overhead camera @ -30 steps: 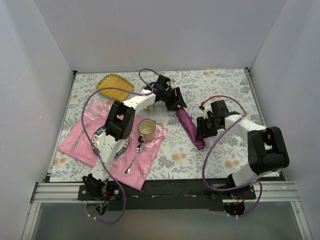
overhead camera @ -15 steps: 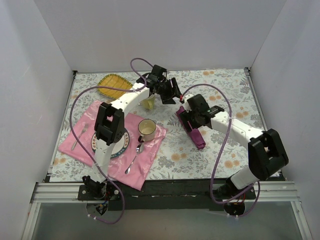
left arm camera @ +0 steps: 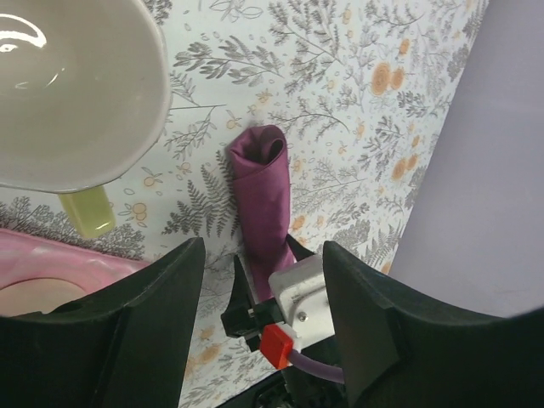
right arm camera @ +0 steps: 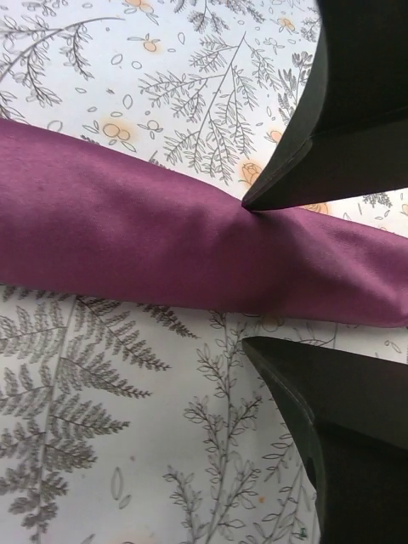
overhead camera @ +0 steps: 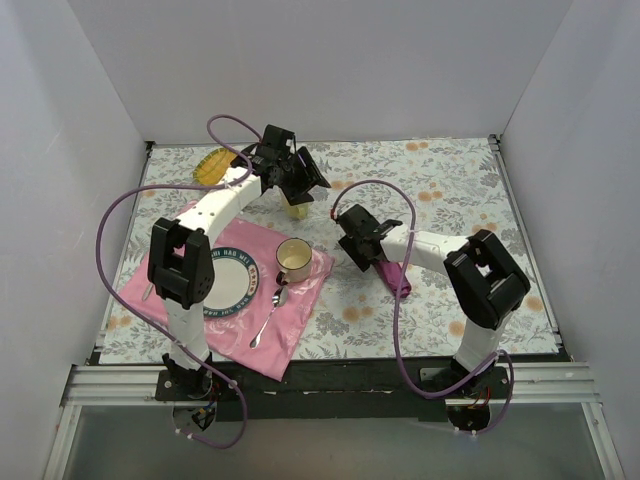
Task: Fold the napkin, place the utensils inside, and roll it up
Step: Roll the napkin with the utensil
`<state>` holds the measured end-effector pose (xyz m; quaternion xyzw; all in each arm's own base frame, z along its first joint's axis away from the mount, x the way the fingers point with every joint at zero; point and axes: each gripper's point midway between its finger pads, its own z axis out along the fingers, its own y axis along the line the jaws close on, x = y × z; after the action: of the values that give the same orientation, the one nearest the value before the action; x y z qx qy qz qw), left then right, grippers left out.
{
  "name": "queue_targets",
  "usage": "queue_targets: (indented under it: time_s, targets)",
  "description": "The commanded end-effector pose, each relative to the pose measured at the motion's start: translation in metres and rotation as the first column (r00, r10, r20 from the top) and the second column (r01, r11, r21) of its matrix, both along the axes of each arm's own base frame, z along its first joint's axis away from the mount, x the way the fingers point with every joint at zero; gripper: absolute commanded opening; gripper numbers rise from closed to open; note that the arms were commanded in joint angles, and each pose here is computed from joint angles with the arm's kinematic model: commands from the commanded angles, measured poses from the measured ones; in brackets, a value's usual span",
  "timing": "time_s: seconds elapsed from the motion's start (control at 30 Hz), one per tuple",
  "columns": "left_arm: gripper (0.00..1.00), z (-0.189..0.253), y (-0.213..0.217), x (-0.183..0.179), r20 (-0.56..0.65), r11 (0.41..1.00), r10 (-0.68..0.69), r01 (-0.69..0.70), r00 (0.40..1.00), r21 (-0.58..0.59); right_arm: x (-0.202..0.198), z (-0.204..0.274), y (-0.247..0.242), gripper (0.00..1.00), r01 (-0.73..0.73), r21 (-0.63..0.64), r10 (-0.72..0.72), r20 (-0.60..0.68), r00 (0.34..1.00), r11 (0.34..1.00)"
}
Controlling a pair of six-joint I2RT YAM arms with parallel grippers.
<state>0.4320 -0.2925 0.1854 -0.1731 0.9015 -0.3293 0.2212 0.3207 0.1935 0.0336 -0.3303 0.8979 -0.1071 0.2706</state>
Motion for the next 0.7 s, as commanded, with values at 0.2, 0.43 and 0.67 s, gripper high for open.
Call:
queue_targets:
  time_s: [0.2,0.43,0.67]
  targets:
    - [0.56,0.002,0.004,-0.005,0.020,1.000,-0.011,0.012,1.000,-0.010,0.024,-0.008,-0.001,0.59,0.037,-0.061,-0.031,0.093,0.995,0.997]
    - [0.57,-0.003,0.006,-0.004,0.017,0.999,-0.032,0.032,0.999,-0.011,0.022,-0.023,0.002,0.34,0.020,-0.061,-0.015,0.071,0.997,0.998]
    - [0.57,-0.001,0.006,-0.006,0.069,0.991,-0.127,0.130,0.990,-0.039,0.018,-0.016,0.016,0.12,0.046,0.113,-0.045,-0.012,0.999,0.992]
